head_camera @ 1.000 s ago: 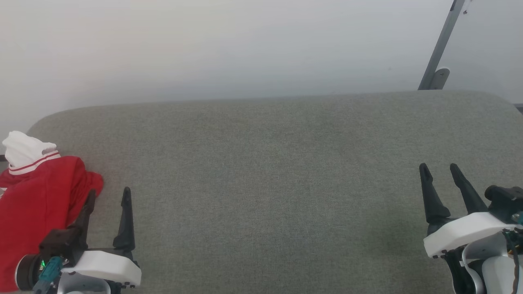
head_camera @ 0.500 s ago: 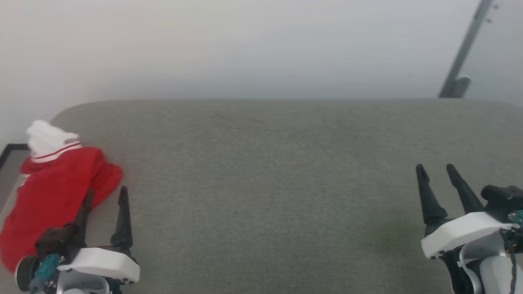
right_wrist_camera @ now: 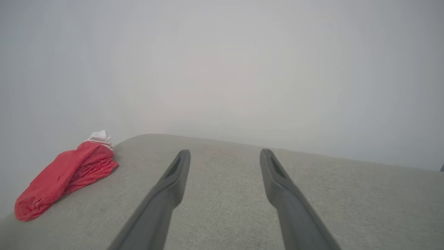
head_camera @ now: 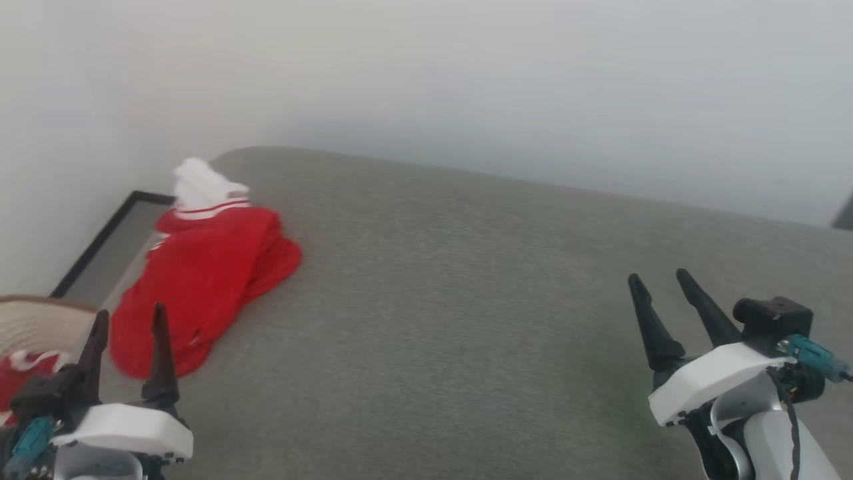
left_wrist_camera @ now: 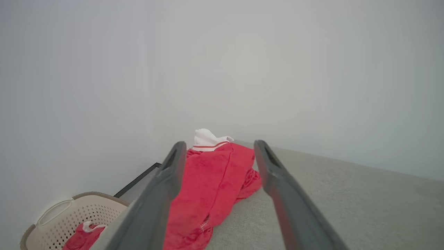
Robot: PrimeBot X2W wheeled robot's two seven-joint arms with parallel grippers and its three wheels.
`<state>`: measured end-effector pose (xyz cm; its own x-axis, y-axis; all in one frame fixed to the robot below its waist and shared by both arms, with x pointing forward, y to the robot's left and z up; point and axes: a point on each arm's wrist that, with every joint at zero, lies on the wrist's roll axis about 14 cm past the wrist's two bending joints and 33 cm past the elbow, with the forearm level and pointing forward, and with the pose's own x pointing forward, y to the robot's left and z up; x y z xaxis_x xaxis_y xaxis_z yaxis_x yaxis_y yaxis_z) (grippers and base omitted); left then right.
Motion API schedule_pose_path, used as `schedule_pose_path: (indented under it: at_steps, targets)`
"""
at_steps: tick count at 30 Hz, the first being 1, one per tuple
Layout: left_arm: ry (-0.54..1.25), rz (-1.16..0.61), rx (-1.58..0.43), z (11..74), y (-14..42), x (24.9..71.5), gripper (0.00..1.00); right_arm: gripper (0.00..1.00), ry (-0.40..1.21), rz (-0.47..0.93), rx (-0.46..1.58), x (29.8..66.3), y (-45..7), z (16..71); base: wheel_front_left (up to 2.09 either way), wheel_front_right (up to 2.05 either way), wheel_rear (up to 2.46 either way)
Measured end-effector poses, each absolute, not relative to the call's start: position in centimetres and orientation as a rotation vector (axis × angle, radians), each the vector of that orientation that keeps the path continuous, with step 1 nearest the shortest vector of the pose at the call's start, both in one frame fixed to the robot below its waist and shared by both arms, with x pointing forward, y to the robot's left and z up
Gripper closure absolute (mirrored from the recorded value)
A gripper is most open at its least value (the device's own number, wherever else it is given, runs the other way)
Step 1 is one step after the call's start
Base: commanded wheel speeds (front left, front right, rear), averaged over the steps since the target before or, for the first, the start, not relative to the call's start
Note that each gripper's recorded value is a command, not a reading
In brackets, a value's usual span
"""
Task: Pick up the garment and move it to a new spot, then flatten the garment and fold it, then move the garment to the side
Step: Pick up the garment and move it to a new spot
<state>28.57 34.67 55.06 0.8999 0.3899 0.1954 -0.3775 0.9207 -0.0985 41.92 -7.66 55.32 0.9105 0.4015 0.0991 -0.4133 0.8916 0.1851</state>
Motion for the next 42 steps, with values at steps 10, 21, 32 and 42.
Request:
schedule_pose_path:
  at_steps: [10,21,32,42]
  targets:
    - [-0.221,0.514,-0.100,54.9,37.2,24.0,0.00,0.00,-0.053,0.532,0.205,42.1,-3.3,55.5,0.00,0.00,0.00]
    - [-0.185,0.502,-0.131,55.0,37.7,25.8,0.00,0.00,-0.036,0.503,0.205,43.1,-4.6,54.7,0.00,0.00,0.00]
    - [-0.063,0.426,-0.116,55.0,39.6,34.4,0.00,0.00,-0.040,0.443,0.173,46.9,-7.8,54.5,0.00,0.00,0.00]
    - [0.221,0.414,-0.135,48.2,40.6,43.6,0.00,0.00,0.033,0.386,0.145,51.1,-10.7,50.4,0.00,0.00,0.00]
